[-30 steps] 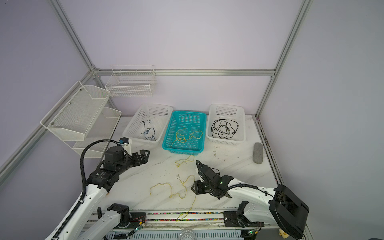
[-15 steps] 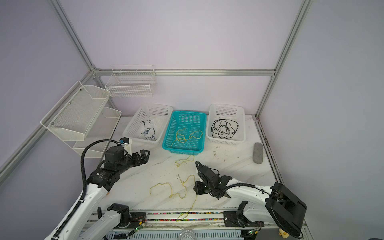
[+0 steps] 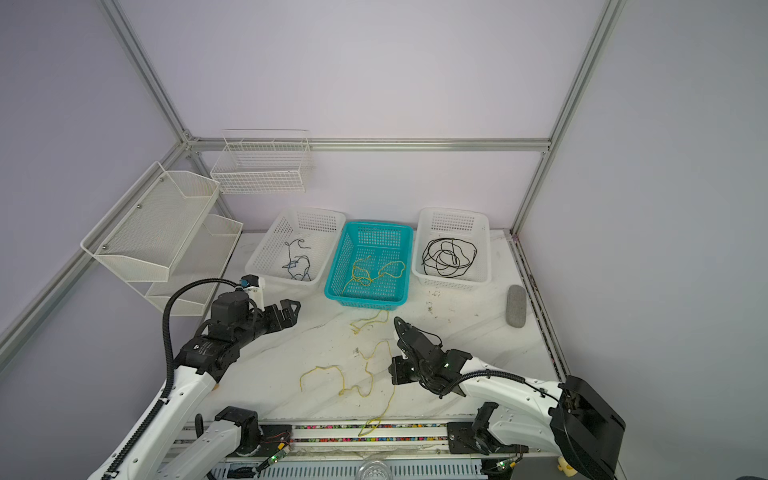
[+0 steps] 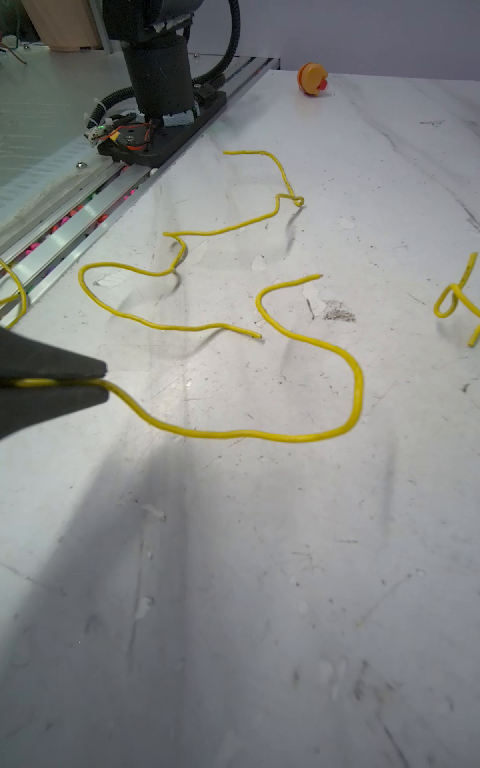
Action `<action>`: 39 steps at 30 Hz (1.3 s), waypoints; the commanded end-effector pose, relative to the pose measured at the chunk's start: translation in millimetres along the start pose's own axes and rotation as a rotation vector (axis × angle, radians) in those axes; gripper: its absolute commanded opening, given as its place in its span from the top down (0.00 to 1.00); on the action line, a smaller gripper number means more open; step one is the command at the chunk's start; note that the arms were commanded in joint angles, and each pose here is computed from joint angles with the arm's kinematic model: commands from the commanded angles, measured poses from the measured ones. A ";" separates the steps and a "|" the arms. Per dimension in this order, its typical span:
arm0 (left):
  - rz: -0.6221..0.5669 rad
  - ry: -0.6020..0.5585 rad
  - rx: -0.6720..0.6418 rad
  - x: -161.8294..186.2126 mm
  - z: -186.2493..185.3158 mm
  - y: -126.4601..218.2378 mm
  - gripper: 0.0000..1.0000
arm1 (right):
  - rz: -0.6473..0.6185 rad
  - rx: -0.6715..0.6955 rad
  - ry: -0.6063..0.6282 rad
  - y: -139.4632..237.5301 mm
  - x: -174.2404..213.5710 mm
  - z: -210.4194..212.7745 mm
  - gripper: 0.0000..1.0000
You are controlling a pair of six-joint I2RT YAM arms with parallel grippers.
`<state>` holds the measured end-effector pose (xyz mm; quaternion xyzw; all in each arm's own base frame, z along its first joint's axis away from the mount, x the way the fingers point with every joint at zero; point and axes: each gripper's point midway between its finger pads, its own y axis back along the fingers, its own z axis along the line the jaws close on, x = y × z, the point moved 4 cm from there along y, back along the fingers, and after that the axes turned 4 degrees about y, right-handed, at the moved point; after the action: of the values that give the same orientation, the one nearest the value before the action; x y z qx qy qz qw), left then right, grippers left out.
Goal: Untangle the cables
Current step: 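Grasp a yellow wire on the table with the right gripper, then lift the yellow wire with the right gripper over the teal basket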
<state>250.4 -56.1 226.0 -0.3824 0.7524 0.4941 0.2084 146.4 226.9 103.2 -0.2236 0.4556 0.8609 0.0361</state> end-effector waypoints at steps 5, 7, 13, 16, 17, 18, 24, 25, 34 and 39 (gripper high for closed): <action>0.011 0.001 -0.002 7.2 4.2 -3.1 0.00 | -0.101 0.077 0.047 29.4 -26.2 7.4 1.00; 0.012 -0.001 -0.002 7.5 4.3 -3.1 0.00 | -0.137 0.061 0.050 39.3 -34.8 14.5 1.00; 0.009 -0.001 -0.001 6.5 3.7 -2.4 0.00 | -0.289 0.075 0.058 70.8 -71.5 32.2 1.00; 0.008 -0.001 0.001 6.6 3.5 -1.9 0.00 | -0.359 0.075 0.088 83.5 -90.9 43.8 1.00; 0.008 -0.003 0.002 6.7 3.4 -1.8 0.00 | -0.380 0.078 0.101 87.2 -97.6 47.9 1.00; 0.009 -0.004 -0.001 6.6 3.7 -1.5 0.00 | -0.400 0.088 0.110 90.1 -104.3 50.7 1.00; 0.008 -0.006 0.004 6.5 2.9 -0.7 0.00 | -0.528 0.162 0.153 103.7 -146.3 66.4 1.00; 0.006 -0.006 0.003 6.4 3.2 -0.6 0.00 | -0.551 0.175 0.158 106.4 -153.8 68.4 1.00; 0.015 -0.004 0.000 6.9 3.5 -2.5 0.00 | -0.712 0.153 0.082 127.9 -237.4 64.0 1.00; 0.013 -0.008 -0.002 5.5 3.2 -2.6 0.00 | -0.744 0.124 0.016 125.8 -278.0 45.6 1.00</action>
<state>249.2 -55.9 225.4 -0.3809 0.7527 0.4953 0.2072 329.8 225.0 325.2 -0.3739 0.4275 0.7470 0.3455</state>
